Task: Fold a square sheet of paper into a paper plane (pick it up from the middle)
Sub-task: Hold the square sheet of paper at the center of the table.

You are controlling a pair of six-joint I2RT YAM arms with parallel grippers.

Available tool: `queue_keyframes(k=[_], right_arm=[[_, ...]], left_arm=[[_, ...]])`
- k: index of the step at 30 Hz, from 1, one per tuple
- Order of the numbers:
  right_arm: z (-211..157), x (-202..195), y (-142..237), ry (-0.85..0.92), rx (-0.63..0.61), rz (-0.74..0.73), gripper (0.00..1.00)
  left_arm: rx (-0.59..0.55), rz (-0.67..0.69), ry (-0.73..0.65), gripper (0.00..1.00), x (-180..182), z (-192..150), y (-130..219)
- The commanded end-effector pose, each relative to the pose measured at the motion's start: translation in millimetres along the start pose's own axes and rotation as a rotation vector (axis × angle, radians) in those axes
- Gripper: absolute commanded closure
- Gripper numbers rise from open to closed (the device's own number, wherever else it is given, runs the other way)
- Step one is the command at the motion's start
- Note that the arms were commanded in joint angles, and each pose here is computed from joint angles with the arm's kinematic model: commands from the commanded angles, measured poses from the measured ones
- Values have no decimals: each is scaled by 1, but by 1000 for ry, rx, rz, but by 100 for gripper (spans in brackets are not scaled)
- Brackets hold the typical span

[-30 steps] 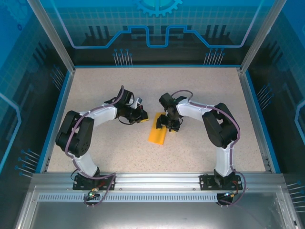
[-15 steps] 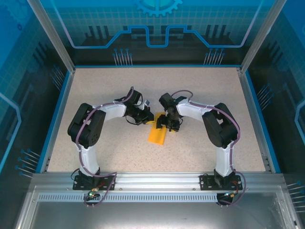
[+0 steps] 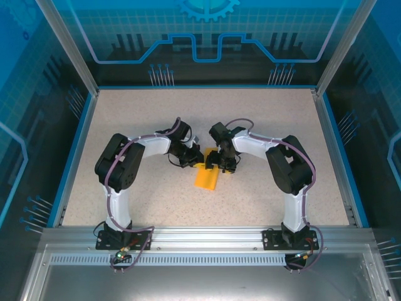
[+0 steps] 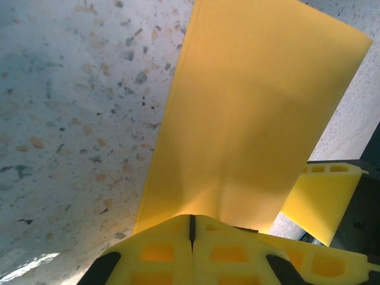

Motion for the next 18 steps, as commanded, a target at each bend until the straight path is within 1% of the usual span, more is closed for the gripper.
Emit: queue_keyframes(k=[1,12,15,18], right_arm=[[-8,-30,-55,-15,54,-138,32],[-7,-24,-49,-11,42,-110,31],[-5,-15,-36,1,14,-49,31],[-2,-3,-8,26,-57,49,30]], left_arm=[[28,28,3,100,3,-2,-7],[59,151,18,100,27,-13,-18],[63,173,18,100,32,-15,-19],[67,185,14,100,34,-17,-20]])
Point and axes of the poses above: each hand's point on the last joint's axis, 136 mm out from that joint toward the fingers, its own y axis back along the fingers, its own x axis along the line the jaws close on, z = x × y, the point moved 7 cm from there along y, back along the fingers, and after that the axes turned 11 degrees about -y, right-handed, at the moved point
